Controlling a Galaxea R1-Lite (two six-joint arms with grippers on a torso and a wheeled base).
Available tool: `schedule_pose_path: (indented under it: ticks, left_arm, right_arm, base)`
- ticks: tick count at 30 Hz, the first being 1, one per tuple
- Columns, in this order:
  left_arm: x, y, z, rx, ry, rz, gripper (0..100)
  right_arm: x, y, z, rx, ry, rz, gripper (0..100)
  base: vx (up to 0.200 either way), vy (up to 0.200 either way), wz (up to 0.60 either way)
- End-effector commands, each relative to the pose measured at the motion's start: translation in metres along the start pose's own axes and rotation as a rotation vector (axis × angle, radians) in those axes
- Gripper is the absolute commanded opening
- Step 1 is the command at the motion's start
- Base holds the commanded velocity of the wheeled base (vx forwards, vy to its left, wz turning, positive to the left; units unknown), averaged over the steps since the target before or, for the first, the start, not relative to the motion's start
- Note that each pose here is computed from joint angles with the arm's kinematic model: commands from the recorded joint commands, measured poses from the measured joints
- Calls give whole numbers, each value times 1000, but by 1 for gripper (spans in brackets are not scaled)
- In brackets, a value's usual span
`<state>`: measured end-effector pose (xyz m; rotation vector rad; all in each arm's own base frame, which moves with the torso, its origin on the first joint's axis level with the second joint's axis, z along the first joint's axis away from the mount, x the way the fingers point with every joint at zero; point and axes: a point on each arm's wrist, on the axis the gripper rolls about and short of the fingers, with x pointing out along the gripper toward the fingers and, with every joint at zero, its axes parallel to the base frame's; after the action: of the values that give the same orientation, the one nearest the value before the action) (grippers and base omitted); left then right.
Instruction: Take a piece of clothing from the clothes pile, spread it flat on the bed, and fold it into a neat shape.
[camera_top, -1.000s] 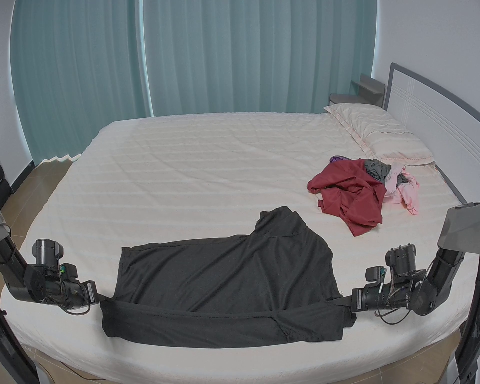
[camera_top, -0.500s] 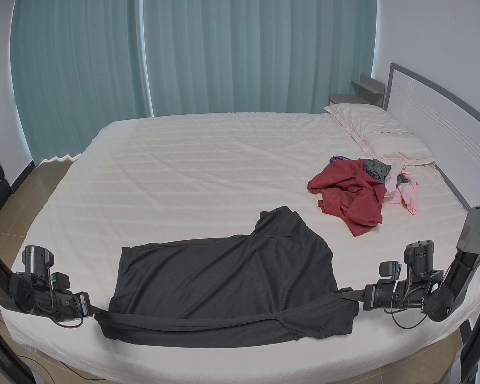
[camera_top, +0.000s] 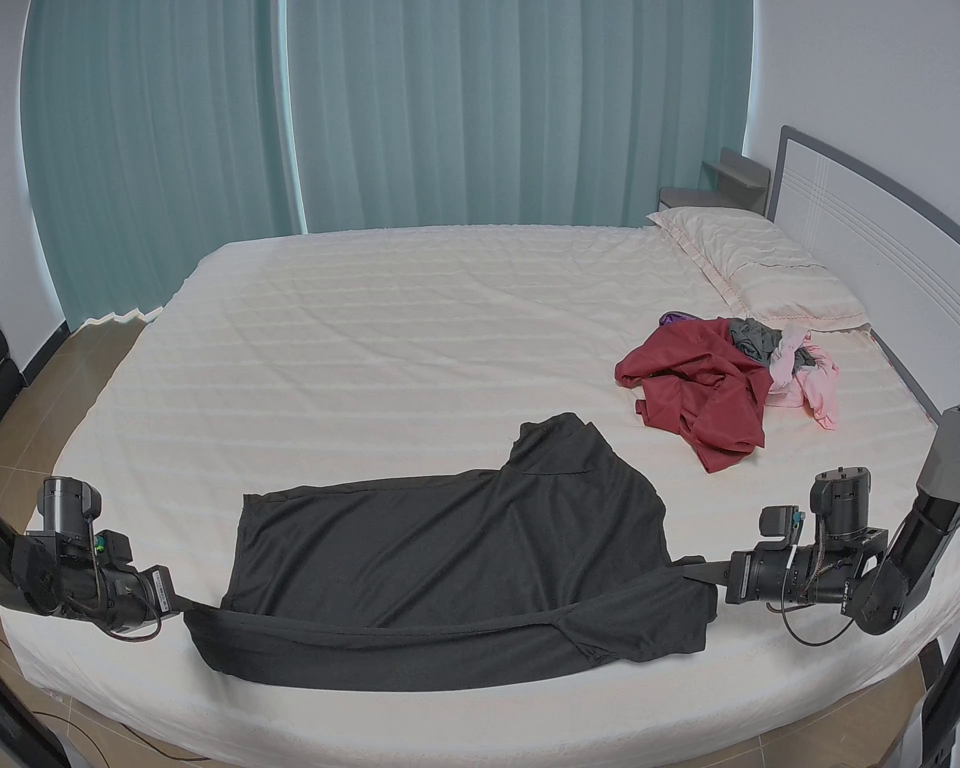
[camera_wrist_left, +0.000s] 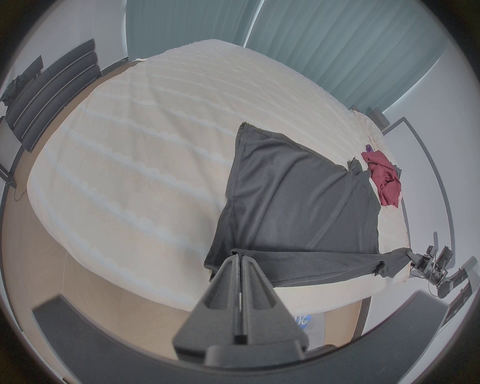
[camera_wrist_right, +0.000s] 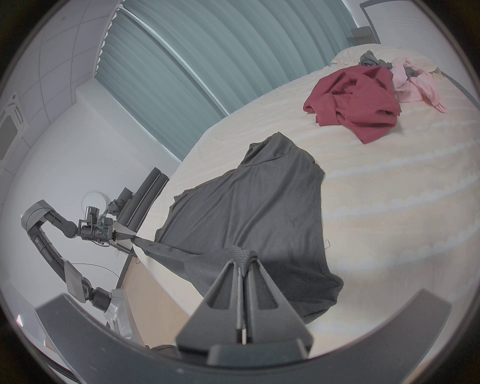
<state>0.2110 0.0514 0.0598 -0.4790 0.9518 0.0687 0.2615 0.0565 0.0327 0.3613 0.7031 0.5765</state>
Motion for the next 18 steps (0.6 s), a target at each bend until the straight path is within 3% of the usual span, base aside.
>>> schedule_pose_path:
  ticks: [1,15,18]
  left_arm:
    - [9,1,9,-35,3,0,0]
    - [44,8,25,-65,53,37,0]
    - [53,4,36,-117,37,28,0]
  right_arm:
    - [10,-5,2,7,5,-3,0]
    - [39,-20,9,24,32,-22,0]
    - [44,-25,10,37,45,-32,0]
  base:
    - [0,0,0]
    - [0,0,0]
    - [0,0,0]
